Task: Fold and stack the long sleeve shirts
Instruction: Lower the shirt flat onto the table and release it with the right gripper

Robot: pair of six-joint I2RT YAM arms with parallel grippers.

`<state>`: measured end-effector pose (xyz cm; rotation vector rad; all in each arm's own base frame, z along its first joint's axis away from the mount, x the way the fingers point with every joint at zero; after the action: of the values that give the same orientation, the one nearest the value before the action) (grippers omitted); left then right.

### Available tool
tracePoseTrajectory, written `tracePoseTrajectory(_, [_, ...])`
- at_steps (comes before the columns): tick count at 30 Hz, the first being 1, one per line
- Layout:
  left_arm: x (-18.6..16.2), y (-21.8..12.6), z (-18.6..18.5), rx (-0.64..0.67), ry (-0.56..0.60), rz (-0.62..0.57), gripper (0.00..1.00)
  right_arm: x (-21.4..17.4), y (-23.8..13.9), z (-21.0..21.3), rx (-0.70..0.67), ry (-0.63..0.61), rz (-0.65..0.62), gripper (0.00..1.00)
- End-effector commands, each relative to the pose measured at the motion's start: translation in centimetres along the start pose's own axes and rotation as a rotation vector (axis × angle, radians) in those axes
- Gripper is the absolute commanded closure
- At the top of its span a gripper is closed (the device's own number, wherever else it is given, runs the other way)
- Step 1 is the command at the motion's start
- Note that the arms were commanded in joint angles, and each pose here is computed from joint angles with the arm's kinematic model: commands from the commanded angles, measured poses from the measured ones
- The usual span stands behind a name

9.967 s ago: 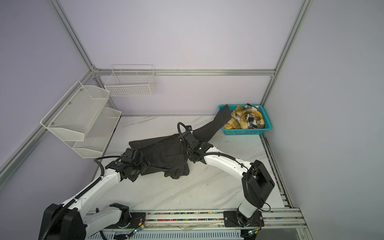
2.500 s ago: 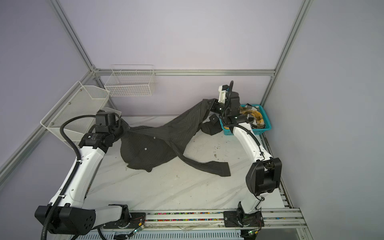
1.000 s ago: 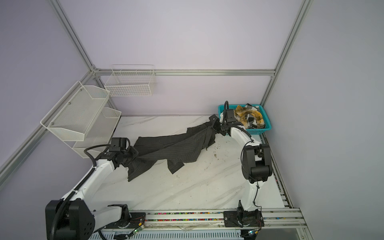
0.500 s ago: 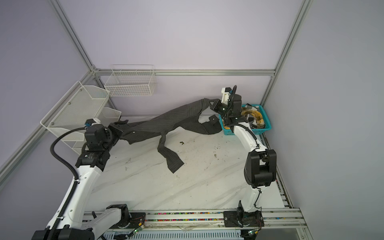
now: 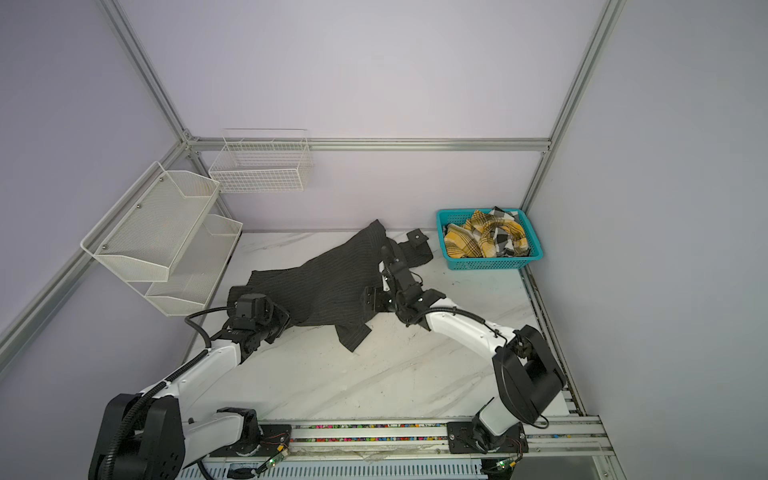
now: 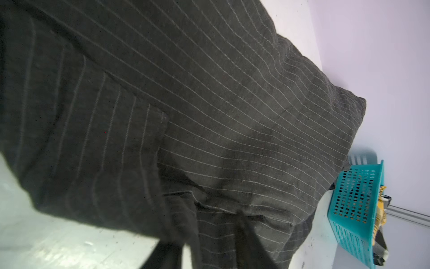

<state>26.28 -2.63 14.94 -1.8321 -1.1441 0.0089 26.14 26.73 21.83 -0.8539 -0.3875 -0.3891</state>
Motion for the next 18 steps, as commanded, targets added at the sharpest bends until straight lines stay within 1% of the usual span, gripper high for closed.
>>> tracePoseTrajectory(1, [0.9, -0.6, -1.3, -0.044, 0.010, -0.025, 0.38, -4.5, 2.8, -1.8, -0.157, -0.057, 0.105, 0.20])
tracePoseTrajectory(4, [2.2, -2.3, -1.5, -0.018, -0.002, -0.068, 0.30, -7.0, 4.4, -0.9, -0.151, -0.117, 0.157, 0.29])
tracePoseTrajectory(6, [3.0, -4.2, -2.0, -0.017, 0.009, -0.096, 0.29, -8.1, 5.4, -0.5, -0.150, -0.138, 0.191, 0.32])
tracePoseTrajectory(7, [3.4, -5.3, -2.1, 0.003, 0.016, -0.114, 0.29, -8.6, 6.2, -0.3, -0.166, -0.149, 0.206, 0.33])
tracePoseTrajectory(9, [4.0, -7.4, -2.0, 0.064, 0.041, -0.164, 0.28, -9.4, 7.3, -0.1, -0.212, -0.177, 0.212, 0.32])
tracePoseTrajectory(11, [4.5, -9.0, -1.4, 0.148, 0.042, -0.201, 0.28, -9.6, 8.3, -0.5, -0.290, -0.181, 0.194, 0.27])
tracePoseTrajectory(13, [5.0, -9.1, -1.2, 0.180, 0.063, -0.212, 0.27, -9.4, 9.2, -0.9, -0.359, -0.168, 0.160, 0.25])
tracePoseTrajectory(14, [5.2, -8.7, -1.0, 0.193, 0.065, -0.199, 0.27, -9.2, 9.5, -0.9, -0.375, -0.165, 0.149, 0.25])
tracePoseTrajectory(16, [5.8, -7.4, -1.3, 0.175, 0.067, -0.166, 0.29, -9.2, 10.1, -1.2, -0.414, -0.141, 0.133, 0.27])
tracePoseTrajectory(17, [6.5, -6.8, -1.6, 0.160, 0.060, -0.157, 0.31, -9.6, 10.6, -1.6, -0.430, -0.118, 0.143, 0.32])
tracePoseTrajectory(18, [6.9, -6.3, -2.0, 0.145, 0.057, -0.149, 0.33, -9.8, 10.9, -2.0, -0.450, -0.108, 0.144, 0.41])
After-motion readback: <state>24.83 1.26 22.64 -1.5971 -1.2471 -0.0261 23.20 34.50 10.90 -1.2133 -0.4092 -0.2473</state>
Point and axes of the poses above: each gripper's point midway between its finger pads, its own y axis out along the fingers, its own z axis along the line the jaws close on, x = y × z, the point moved 9 cm from there along -y, back along the fingers, and after that the axes turned 12 degrees about y, right-handed, at the moved point
